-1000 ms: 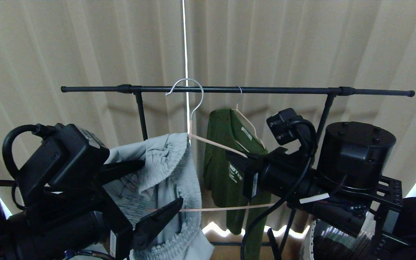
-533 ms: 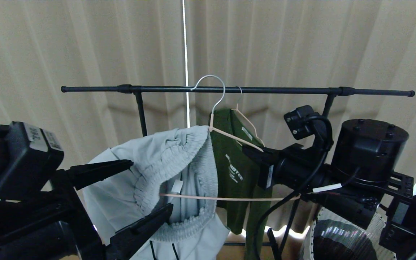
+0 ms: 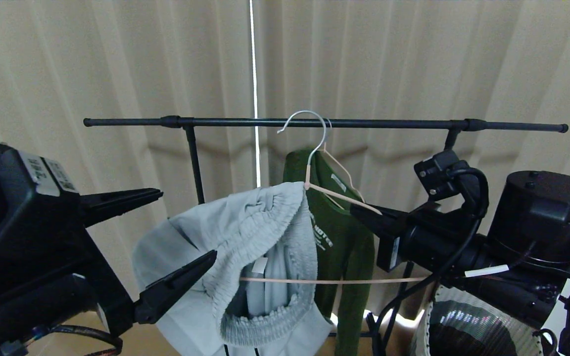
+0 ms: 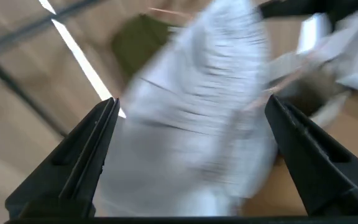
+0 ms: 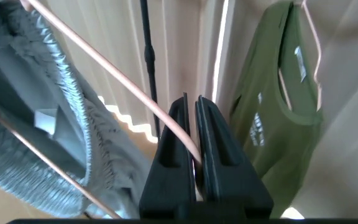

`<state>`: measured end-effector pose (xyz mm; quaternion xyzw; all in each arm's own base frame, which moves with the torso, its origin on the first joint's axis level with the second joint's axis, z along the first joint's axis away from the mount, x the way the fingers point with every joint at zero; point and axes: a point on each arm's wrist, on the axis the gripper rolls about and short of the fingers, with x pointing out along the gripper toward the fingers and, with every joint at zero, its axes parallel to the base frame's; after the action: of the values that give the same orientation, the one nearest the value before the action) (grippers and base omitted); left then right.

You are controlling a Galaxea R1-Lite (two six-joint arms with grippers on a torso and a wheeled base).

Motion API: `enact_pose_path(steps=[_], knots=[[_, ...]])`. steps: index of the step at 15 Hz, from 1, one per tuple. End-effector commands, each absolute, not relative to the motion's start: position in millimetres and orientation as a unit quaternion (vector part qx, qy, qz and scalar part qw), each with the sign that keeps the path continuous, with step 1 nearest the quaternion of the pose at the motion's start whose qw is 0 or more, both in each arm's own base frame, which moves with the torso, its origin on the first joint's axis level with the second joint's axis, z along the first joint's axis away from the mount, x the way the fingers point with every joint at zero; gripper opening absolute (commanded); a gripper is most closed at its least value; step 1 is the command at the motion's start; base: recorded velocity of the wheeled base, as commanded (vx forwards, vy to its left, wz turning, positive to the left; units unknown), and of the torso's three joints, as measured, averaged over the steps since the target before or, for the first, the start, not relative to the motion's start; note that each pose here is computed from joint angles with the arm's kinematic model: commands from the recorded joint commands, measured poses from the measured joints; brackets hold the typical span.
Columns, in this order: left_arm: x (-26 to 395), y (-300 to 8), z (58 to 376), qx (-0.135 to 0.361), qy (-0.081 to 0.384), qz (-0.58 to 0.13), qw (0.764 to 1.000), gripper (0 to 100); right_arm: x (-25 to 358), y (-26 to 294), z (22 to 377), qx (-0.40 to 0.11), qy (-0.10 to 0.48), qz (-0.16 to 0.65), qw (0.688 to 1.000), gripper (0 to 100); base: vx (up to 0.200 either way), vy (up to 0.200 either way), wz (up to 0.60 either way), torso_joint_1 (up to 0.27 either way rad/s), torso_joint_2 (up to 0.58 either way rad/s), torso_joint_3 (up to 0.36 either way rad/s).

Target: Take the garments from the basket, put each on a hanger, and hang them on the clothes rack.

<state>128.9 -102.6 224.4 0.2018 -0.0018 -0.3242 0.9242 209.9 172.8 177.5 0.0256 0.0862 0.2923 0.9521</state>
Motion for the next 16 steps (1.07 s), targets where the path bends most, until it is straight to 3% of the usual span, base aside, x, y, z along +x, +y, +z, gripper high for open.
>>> enact_pose_path(steps=[1,4,14,15,16], knots=[[151,-104,221,0.250,-0.003,-0.343,0.905,100,210,173,177,0.020,0.085,0.293,0.952,0,0.000,0.000,0.00,0.000,0.00,0.000],[173,-115,218,0.280,0.000,-0.365,0.888,100,207,176,170,0.017,0.091,0.300,0.949,0,0.000,0.000,0.00,0.000,0.00,0.000],[195,-129,212,0.288,0.017,-0.371,0.883,100,192,189,167,0.022,0.073,0.339,0.938,0,0.000,0.000,0.00,0.000,0.00,0.000],[195,-129,211,0.288,0.018,-0.370,0.883,0,191,190,167,0.023,0.071,0.341,0.937,0,0.000,0.000,0.00,0.000,0.00,0.000],[194,-128,209,0.289,0.022,-0.371,0.882,0,189,191,167,0.024,0.068,0.346,0.936,0,0.000,0.000,0.00,0.000,0.00,0.000]])
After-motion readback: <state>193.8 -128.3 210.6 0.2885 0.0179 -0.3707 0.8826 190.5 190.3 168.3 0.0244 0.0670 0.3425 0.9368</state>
